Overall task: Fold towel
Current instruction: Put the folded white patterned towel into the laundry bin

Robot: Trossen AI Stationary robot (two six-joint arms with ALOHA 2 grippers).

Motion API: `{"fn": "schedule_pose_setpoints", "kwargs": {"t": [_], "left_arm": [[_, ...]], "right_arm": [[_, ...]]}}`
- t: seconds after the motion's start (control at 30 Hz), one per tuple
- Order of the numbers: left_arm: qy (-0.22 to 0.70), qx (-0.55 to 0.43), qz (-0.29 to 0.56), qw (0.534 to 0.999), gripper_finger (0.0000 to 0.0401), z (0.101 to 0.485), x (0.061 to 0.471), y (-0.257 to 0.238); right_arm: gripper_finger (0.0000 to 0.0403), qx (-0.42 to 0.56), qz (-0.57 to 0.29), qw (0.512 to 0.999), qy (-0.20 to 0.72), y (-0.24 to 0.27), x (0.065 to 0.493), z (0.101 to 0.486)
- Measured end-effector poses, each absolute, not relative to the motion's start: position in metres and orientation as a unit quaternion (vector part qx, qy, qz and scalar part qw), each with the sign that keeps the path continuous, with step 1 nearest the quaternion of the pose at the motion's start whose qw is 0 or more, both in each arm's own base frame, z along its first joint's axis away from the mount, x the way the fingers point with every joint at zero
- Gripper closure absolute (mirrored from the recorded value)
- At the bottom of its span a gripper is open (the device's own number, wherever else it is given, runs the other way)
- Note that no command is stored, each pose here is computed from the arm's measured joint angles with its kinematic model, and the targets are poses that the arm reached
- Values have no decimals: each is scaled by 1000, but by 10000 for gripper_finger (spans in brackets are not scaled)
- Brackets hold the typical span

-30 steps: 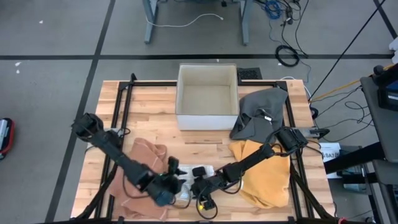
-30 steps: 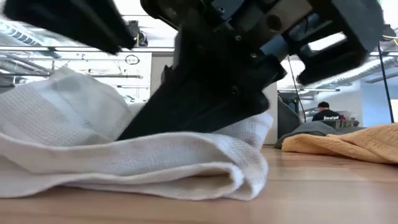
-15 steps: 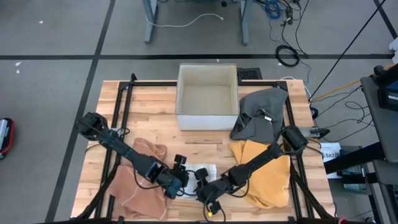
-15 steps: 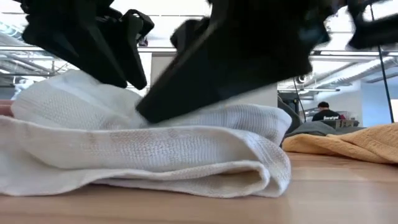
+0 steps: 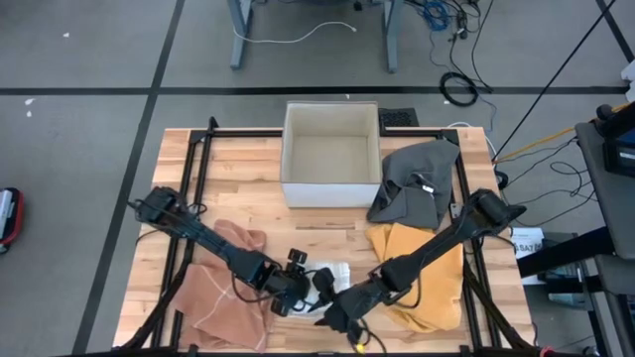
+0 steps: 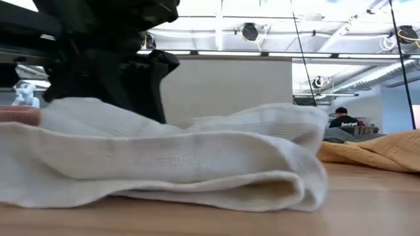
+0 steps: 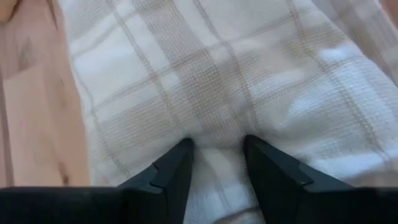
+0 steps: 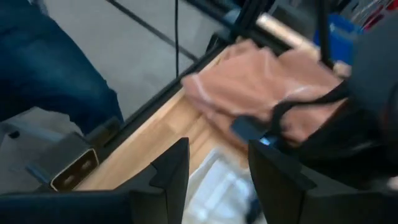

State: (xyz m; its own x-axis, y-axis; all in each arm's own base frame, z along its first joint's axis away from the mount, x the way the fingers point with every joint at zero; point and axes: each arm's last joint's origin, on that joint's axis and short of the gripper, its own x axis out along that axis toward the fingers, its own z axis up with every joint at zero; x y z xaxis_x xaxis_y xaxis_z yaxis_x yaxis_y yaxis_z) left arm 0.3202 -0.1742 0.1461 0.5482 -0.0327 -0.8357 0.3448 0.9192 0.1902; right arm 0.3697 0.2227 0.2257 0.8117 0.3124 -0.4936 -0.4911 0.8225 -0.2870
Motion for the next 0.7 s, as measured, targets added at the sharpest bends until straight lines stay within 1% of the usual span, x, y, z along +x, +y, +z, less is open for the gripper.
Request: {"fn": "schedule_pose_setpoints", "kwargs": {"t": [0.13,0.23,0.37,0.47,0.53,0.63,0.67,0.7], "left_arm": [[460,169,-103,866,241,145,326,-166],[461,170,-91,866,241,144,330,-157],[453,169,-73,872,241,137,333,-142],[462,164,-60,869,241,129,331,-131],[465,158,-63,869,241,127,331,-128],[463,165,-69,868,241,127,332,-126],[461,166,-70,869,241,127,332,-126],[459,169,-71,869,241,127,333,-126]], "right_arm": [[250,-210,218,931,203,211,352,251],[250,-214,208,931,208,200,335,261],[250,-194,204,933,223,183,309,261],[250,-169,161,948,215,167,290,263],[250,-145,136,956,215,159,280,254],[250,-130,125,951,250,150,265,219],[250,-119,122,955,241,148,262,211],[250,-104,123,964,213,149,261,209]]}}
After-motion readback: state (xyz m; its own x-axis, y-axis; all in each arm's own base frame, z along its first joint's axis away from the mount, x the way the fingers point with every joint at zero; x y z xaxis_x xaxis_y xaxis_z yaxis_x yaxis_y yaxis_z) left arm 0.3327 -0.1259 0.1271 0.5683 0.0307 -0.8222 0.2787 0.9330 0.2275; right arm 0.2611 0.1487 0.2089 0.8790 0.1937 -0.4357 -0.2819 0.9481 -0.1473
